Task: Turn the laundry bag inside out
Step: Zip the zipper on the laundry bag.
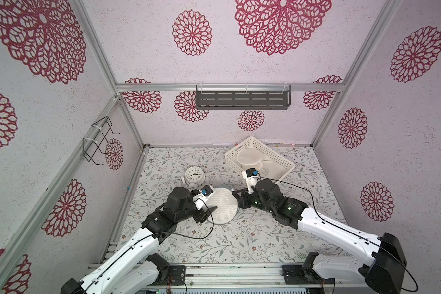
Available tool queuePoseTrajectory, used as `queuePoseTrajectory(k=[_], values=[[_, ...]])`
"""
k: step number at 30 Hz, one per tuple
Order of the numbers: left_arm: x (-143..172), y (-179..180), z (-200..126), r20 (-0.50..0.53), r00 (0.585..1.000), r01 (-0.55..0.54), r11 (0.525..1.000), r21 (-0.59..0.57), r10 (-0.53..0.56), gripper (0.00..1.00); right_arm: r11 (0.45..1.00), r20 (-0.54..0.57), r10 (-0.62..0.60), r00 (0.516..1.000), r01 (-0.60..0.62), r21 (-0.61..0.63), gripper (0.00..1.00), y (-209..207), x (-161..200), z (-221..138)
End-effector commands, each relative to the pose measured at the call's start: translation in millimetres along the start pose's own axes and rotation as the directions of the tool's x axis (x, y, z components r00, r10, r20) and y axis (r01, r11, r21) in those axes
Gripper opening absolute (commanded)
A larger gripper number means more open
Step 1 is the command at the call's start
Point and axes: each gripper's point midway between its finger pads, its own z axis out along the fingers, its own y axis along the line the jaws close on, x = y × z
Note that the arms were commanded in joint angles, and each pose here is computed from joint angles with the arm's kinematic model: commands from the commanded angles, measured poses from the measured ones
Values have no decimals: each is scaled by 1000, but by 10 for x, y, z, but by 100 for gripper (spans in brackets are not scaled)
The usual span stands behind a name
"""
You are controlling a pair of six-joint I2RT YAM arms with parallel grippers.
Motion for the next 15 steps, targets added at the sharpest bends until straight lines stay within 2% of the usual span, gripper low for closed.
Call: queuePoseTrajectory(k=[1,5,8,11,15], values=[[172,99,-8,-101,995,-13,998,-58,7,77,996,50,-89,995,88,28,0,-8,-195,-75],[369,165,11,-190,982,-27,995,-95,8,78,993,90,-108,990,104,47,0,-63,-312,-174],[366,162,13,-193,981,-29,995,-92,11,78,988,94,-150,984,147,39,0,-56,-303,-205],[158,59,-4,-121,993,-12,1000,-28,9,76,981,66,-192,979,192,5,0,-31,-199,-168],[-295,-124,-23,80,997,6,998,67,-11,76,975,49,-217,975,218,-29,0,-19,-98,-96]])
